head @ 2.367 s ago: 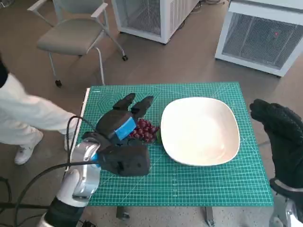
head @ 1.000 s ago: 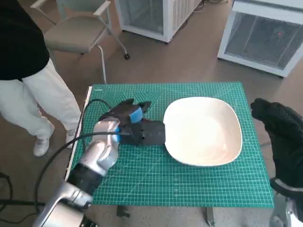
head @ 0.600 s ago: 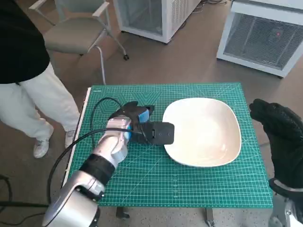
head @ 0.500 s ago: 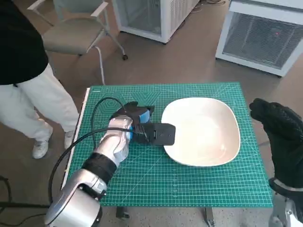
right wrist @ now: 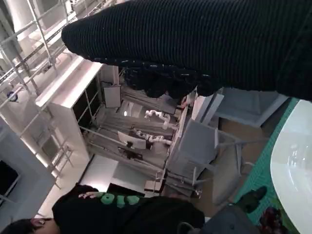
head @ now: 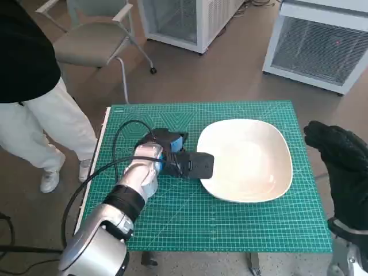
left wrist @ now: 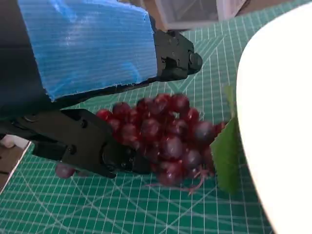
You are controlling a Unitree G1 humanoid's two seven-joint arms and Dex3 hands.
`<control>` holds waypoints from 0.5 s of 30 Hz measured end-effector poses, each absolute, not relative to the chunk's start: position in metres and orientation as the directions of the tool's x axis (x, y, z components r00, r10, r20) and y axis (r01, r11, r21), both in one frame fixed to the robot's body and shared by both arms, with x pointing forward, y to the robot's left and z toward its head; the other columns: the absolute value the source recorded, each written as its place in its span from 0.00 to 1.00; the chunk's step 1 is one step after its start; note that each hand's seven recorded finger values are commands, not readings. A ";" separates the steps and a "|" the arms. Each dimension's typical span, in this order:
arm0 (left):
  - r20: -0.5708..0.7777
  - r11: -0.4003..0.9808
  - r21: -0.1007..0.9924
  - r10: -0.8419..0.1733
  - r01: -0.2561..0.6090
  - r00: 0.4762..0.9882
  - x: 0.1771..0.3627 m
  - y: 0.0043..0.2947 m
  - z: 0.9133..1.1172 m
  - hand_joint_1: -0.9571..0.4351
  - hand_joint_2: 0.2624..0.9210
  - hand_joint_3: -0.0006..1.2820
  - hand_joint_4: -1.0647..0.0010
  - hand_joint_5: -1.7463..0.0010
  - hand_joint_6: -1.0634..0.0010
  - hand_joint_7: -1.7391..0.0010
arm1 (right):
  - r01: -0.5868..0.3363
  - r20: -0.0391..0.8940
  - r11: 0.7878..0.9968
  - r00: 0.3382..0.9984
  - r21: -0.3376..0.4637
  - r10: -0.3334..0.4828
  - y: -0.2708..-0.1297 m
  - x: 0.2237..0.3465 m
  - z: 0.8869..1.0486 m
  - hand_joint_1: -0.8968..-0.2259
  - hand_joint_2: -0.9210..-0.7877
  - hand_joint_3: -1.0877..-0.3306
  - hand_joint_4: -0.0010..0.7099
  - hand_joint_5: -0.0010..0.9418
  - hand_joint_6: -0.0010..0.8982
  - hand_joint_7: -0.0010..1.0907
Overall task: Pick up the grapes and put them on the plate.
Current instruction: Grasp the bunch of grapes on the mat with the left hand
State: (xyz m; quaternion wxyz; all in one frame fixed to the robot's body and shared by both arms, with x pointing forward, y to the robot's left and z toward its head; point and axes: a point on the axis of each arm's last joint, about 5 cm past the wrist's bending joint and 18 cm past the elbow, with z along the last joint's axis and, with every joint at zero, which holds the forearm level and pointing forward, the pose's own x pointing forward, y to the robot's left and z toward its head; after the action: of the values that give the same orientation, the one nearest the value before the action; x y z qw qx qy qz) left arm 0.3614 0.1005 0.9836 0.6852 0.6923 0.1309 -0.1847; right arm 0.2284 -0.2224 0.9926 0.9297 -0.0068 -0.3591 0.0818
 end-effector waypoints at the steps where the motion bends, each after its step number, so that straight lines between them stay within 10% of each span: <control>1: -0.437 -0.027 0.899 -0.071 0.436 0.897 0.361 0.101 0.983 0.77 0.99 0.11 0.84 0.99 0.73 0.99 | -0.147 0.667 0.987 0.729 -0.071 0.157 -0.222 0.228 0.993 0.40 0.00 0.53 0.50 0.01 0.00 0.65; 15: -0.458 -0.030 0.889 -0.039 0.457 0.888 0.360 0.104 0.975 0.76 0.92 0.12 0.77 0.98 0.73 1.00 | -0.147 0.667 0.987 0.729 -0.071 0.156 -0.222 0.228 0.992 0.40 0.00 0.53 0.50 0.01 0.00 0.65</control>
State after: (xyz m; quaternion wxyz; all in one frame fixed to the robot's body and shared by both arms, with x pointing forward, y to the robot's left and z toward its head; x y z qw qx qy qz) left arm 0.3600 0.1042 0.9752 0.6800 0.6940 0.1506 -0.1824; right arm 0.2283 -0.2222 0.9925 0.9297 -0.0066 -0.3592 0.0815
